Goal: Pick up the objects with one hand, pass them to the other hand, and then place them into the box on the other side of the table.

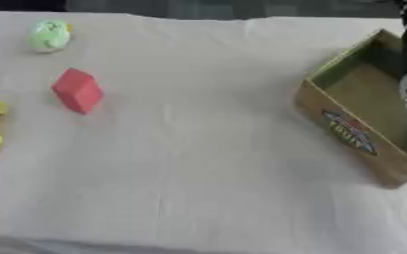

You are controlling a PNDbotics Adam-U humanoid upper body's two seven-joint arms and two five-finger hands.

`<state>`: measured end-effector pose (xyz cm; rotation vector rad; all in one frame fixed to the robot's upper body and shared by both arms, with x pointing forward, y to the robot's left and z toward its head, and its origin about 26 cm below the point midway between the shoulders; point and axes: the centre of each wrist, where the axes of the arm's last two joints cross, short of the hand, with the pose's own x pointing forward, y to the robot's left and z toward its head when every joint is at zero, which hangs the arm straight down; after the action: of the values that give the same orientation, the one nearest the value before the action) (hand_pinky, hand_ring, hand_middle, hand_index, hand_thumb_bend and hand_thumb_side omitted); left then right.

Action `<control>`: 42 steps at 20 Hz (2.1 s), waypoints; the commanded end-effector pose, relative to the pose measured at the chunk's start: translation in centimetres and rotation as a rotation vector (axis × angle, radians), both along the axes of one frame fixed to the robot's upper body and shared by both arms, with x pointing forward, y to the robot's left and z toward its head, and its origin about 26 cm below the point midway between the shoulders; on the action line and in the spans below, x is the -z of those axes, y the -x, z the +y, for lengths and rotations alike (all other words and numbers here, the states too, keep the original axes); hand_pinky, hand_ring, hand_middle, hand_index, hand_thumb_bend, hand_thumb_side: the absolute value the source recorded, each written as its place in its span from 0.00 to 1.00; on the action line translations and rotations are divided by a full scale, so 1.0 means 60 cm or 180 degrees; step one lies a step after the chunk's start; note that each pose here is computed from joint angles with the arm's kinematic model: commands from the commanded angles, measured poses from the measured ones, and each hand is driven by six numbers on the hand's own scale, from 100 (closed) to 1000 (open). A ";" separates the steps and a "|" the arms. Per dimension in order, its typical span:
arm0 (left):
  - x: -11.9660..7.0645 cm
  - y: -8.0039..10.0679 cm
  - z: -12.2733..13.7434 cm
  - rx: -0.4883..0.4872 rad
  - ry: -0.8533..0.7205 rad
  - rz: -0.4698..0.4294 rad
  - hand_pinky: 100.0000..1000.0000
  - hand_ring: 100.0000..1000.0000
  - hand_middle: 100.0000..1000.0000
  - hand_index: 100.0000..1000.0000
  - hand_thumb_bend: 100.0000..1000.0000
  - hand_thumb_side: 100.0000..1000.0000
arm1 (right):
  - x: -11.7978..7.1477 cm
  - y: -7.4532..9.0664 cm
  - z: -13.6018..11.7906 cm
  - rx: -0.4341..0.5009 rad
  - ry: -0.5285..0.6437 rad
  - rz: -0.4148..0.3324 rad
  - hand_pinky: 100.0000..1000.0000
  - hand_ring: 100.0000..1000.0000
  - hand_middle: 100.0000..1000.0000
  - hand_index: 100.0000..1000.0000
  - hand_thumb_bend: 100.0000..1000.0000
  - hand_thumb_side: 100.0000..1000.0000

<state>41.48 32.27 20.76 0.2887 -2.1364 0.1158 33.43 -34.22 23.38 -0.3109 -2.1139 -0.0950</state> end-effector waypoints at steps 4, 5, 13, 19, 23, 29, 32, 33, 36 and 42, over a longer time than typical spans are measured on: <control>-0.035 0.007 0.018 -0.0060 -0.0135 -0.0138 0.64 0.77 0.82 0.90 0.48 0.66 | -0.017 0.006 0.004 -0.0023 0.0099 -0.0087 0.99 0.74 0.75 0.88 0.20 0.64; -0.035 0.007 0.018 -0.0059 -0.0142 -0.0137 0.64 0.77 0.82 0.89 0.48 0.66 | -0.017 0.006 0.004 -0.0025 0.0101 -0.0084 0.99 0.74 0.75 0.88 0.20 0.64; -0.083 0.021 0.032 -0.0456 -0.1710 0.0408 0.69 0.79 0.83 0.88 0.51 0.51 | -0.015 0.007 0.004 -0.0019 0.0159 -0.0055 0.99 0.73 0.75 0.88 0.20 0.64; -0.145 0.053 0.064 -0.0706 -0.3136 0.0896 0.72 0.79 0.81 0.90 0.61 0.57 | -0.012 0.009 0.003 -0.0009 0.0234 -0.0010 0.99 0.73 0.75 0.88 0.20 0.64; -0.154 0.069 0.098 -0.0708 -0.3819 0.1370 0.73 0.78 0.79 0.88 0.66 0.59 | -0.009 0.010 0.002 0.0000 0.0296 0.0022 0.99 0.73 0.75 0.88 0.20 0.64; -0.146 0.074 0.118 -0.0435 -0.4183 0.1911 0.73 0.78 0.79 0.88 0.66 0.62 | -0.006 0.009 0.005 -0.0022 0.0305 0.0047 0.99 0.73 0.75 0.88 0.20 0.64; -0.117 0.063 0.120 -0.0412 -0.4332 0.2198 0.72 0.75 0.75 0.88 0.71 0.61 | -0.007 0.008 0.010 -0.0066 0.0312 0.0045 0.99 0.73 0.75 0.88 0.20 0.64; -0.107 0.059 0.119 -0.0429 -0.4420 0.2294 0.72 0.75 0.75 0.88 0.73 0.61 | -0.008 0.008 0.011 -0.0077 0.0314 0.0042 0.99 0.73 0.75 0.88 0.20 0.64; -0.081 0.045 0.119 -0.0467 -0.4563 0.2514 0.72 0.74 0.74 0.87 0.73 0.59 | -0.007 0.008 0.013 -0.0094 0.0314 0.0047 0.99 0.73 0.75 0.88 0.20 0.64; -0.050 0.033 0.124 -0.0319 -0.4422 0.2676 0.71 0.73 0.72 0.85 0.72 0.60 | 0.000 0.008 0.013 -0.0086 0.0316 0.0091 0.99 0.73 0.75 0.88 0.21 0.64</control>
<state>39.56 39.16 22.52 0.9844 -1.0392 -1.2561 33.29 -33.50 22.37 -0.3263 -2.0628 0.0068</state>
